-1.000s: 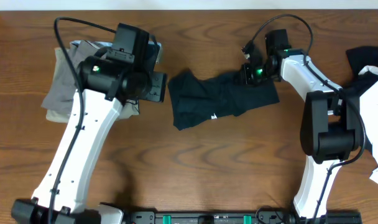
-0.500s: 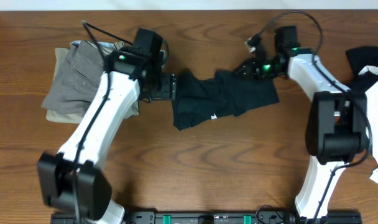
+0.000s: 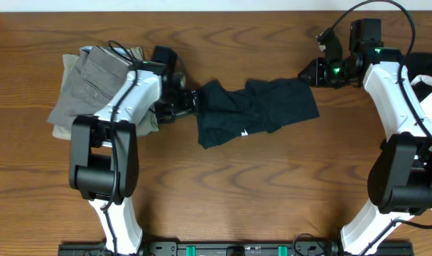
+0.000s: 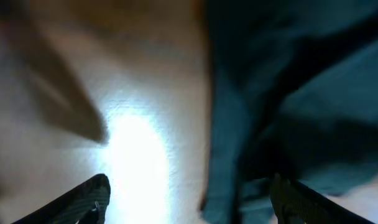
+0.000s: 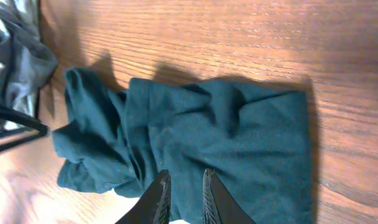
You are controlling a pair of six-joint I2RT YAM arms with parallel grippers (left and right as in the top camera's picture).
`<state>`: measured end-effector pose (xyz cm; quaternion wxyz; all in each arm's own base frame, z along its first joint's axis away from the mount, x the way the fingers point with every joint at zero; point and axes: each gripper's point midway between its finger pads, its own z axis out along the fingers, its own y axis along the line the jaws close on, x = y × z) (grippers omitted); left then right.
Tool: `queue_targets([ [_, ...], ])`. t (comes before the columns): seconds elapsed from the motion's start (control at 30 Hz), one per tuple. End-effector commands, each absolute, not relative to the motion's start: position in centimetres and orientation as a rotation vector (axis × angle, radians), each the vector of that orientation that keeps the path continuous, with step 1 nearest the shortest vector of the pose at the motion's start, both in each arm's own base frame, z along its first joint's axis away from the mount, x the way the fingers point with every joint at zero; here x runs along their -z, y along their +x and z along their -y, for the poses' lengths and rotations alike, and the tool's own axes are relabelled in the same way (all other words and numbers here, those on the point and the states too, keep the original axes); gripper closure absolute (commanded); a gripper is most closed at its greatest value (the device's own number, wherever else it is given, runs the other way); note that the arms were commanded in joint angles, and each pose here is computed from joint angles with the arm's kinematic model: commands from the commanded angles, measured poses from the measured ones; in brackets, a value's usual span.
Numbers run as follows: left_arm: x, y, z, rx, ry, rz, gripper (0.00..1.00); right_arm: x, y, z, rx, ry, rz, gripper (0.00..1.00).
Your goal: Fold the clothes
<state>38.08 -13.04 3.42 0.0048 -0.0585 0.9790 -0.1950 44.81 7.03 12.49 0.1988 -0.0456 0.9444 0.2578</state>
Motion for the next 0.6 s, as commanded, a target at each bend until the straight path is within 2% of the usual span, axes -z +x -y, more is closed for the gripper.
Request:
queue_targets([
  [0.0, -4.7, 37.3, 16.0, 0.982, -0.009, -2.995, 0.16, -13.1, 45.2, -6.6, -0.678, -0.164, -2.623, 0.83],
  [0.57, -0.7, 34.3, 17.3, 1.102, 0.082, -2.954, 0.12, -13.0, 45.1, -6.7, -0.674, -0.173, -2.625, 0.83],
])
